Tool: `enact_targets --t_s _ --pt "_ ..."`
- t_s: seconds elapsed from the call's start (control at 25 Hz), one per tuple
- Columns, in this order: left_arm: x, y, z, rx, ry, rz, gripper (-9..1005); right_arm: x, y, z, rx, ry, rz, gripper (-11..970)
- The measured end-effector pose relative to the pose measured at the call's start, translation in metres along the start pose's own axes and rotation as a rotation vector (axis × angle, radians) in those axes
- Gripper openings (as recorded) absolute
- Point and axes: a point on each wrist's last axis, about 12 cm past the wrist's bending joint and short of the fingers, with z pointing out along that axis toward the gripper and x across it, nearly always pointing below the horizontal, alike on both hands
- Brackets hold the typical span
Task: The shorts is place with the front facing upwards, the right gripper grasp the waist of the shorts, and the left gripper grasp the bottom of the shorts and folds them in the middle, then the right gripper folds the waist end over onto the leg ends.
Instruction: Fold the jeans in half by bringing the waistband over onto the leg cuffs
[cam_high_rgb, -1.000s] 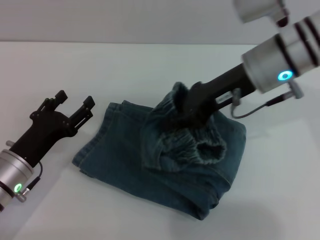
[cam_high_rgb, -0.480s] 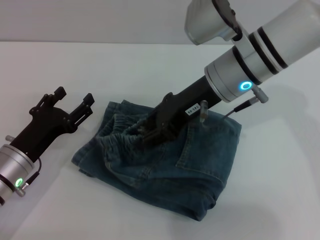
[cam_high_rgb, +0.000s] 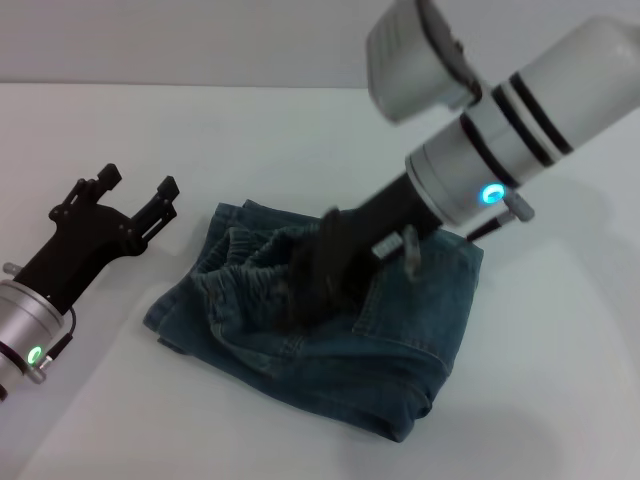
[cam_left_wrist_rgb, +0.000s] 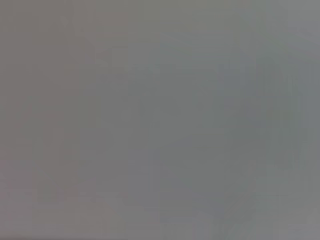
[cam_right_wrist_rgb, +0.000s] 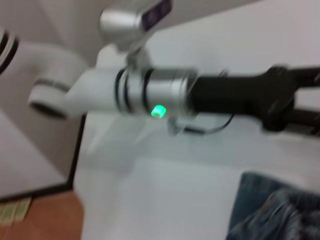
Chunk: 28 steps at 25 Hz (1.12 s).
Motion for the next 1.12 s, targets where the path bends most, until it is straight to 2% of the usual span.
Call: enact_targets --t_s 0.12,0.28,0.56,0.8,0.88,1.12 --pt "-0.002 0.002 0.001 -0.011 -0.009 0.001 843 0.007 0.004 0.006 -0.016 0.062 -0.007 408" --pt "-0.004 0.004 0.002 -0.025 -0.02 -0.003 843 0.011 0.002 0.011 0.012 0.085 0.009 407" --pt "-0.004 0.003 0.003 -0.03 -0.027 -0.014 843 0.011 -0.014 0.014 0.153 0.044 0.009 408" --pt "-0.001 0.0 0.001 -0.032 -0.026 -0.027 843 0.011 -0.03 0.027 0.304 -0.027 0.033 408" --pt "0.0 -0.001 0.0 -0.034 -0.025 -0.031 843 0.01 -0.032 0.036 0.351 -0.068 0.027 407" --pt "0.002 -0.003 -0.002 -0.038 -0.026 -0.044 843 0.012 -0.035 0.038 0.402 -0.11 0.007 408"
